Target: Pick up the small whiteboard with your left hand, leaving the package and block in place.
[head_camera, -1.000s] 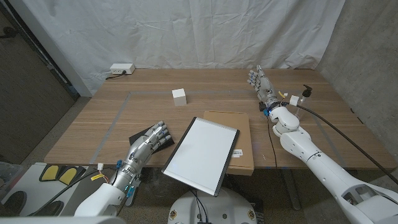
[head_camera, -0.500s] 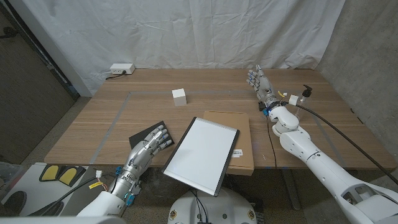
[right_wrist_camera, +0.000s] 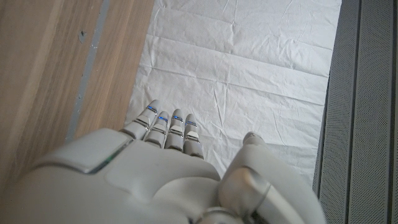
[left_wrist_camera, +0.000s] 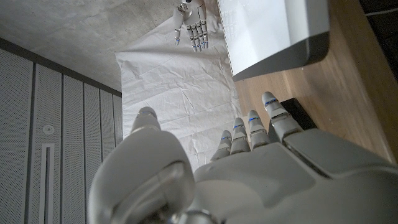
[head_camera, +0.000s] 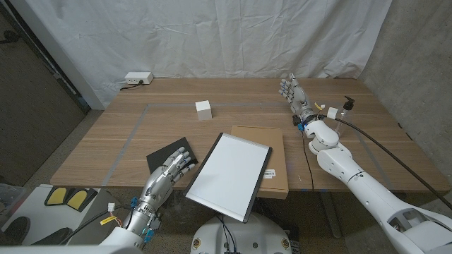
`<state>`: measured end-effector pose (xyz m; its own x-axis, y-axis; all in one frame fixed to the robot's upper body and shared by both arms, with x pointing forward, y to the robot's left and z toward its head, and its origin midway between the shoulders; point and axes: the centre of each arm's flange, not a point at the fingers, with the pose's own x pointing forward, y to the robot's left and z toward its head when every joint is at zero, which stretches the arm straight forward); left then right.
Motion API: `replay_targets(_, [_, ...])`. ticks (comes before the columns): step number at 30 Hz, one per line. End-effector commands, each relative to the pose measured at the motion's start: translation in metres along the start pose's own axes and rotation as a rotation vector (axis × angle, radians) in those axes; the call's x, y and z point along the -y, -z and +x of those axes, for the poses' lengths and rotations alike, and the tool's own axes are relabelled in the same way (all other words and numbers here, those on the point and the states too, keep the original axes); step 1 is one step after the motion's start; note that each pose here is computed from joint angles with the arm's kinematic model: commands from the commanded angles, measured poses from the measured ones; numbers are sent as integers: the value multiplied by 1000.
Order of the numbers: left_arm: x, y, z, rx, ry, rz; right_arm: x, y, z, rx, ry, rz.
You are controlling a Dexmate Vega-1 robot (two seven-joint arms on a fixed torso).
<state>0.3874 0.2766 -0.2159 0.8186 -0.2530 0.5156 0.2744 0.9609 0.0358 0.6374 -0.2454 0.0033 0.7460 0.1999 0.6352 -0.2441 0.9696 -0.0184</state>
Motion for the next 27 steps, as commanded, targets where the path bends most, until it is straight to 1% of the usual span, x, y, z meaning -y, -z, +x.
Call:
replay_targets(1, [8, 24, -10, 1, -22, -64, -1, -1, 2, -5, 1, -10])
replay_targets(7, [13, 33, -9, -9, -13, -100, -2, 0, 4, -3, -1, -5])
replay_targets(11, [15, 37, -6, -18, -5, -119, -3, 1, 6, -3, -4, -3])
replay_targets(15, [18, 40, -6, -16, -5, -133, -3, 1, 7, -1, -5, -2])
replay_targets(18, [21, 44, -7, -7, -4, -155, -3, 0, 8, -1, -5, -2])
replay_targets(22, [26, 47, -9, 9, 34, -178, -3, -1, 8, -1, -5, -5])
replay_targets(27, [28, 44, -19, 1, 10, -176, -2, -1, 9, -5, -3, -8])
